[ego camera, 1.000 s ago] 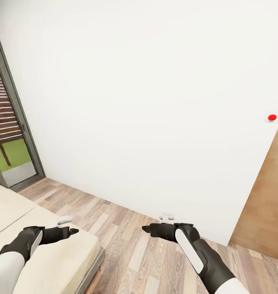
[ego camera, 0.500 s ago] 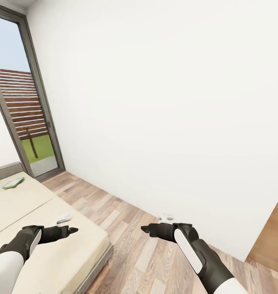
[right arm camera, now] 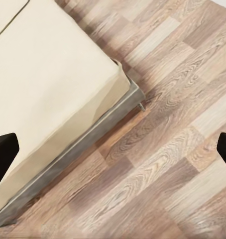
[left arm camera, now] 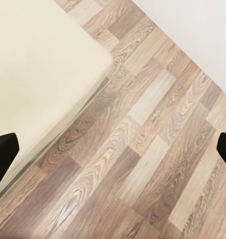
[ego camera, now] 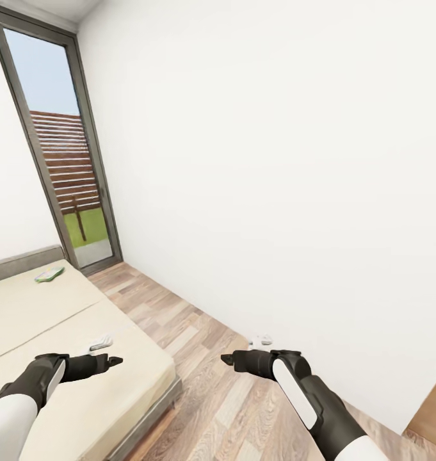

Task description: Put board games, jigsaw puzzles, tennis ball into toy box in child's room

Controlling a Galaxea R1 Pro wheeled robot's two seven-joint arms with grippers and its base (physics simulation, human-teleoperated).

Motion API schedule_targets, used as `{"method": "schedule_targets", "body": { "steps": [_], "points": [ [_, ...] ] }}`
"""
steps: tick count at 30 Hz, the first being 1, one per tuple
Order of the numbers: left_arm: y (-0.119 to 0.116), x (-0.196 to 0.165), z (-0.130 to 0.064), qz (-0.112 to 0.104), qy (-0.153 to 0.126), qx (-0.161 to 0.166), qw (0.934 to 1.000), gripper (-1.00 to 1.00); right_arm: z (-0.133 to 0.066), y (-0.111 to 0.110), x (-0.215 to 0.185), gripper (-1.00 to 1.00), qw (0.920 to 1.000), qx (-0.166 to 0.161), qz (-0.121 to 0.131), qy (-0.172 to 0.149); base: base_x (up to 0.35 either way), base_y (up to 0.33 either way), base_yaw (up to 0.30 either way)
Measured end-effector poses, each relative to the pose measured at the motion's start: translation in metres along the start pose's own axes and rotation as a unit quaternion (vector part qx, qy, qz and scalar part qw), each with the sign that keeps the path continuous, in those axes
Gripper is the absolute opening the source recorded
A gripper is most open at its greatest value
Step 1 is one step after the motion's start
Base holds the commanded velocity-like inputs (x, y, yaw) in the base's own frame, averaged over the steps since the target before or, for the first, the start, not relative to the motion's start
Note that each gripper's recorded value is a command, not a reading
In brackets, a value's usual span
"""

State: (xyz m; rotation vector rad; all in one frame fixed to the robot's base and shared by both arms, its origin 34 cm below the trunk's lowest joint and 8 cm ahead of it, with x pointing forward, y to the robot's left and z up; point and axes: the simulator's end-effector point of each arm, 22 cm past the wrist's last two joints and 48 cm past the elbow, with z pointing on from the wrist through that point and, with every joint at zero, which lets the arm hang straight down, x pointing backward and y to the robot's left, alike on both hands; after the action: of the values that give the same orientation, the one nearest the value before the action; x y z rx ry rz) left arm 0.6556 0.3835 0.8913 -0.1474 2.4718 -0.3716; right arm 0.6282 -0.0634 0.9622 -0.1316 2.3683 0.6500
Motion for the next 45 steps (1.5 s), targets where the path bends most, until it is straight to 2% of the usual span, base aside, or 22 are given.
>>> {"method": "schedule_targets", "body": {
  "steps": [7, 19, 34, 45],
  "points": [
    [-0.001, 0.000, 0.000, 0.000, 0.000, 0.000, 1.0000, 1.00, 0.000, 0.000, -0.002, 1.00, 1.0000, 0.000, 0.000, -0.003, 0.000, -0.013, 0.225],
    [-0.001, 0.000, 0.000, 0.000, 0.000, 0.000, 1.0000, 1.00, 0.000, -0.001, -0.002, 1.00, 1.0000, 0.000, 0.001, -0.004, 0.027, -0.014, 0.017],
    [-0.002, -0.004, -0.004, 0.001, -0.005, 0.001, 1.0000, 1.00, -0.003, 0.003, -0.005, 1.00, 1.0000, 0.000, -0.004, -0.009, 0.217, -0.160, 0.188],
    [-0.004, -0.008, -0.007, 0.002, -0.009, 0.001, 1.0000, 1.00, -0.001, 0.014, -0.002, 1.00, 0.9997, 0.001, -0.022, -0.006, 0.183, -0.023, 0.253]
  ]
}}
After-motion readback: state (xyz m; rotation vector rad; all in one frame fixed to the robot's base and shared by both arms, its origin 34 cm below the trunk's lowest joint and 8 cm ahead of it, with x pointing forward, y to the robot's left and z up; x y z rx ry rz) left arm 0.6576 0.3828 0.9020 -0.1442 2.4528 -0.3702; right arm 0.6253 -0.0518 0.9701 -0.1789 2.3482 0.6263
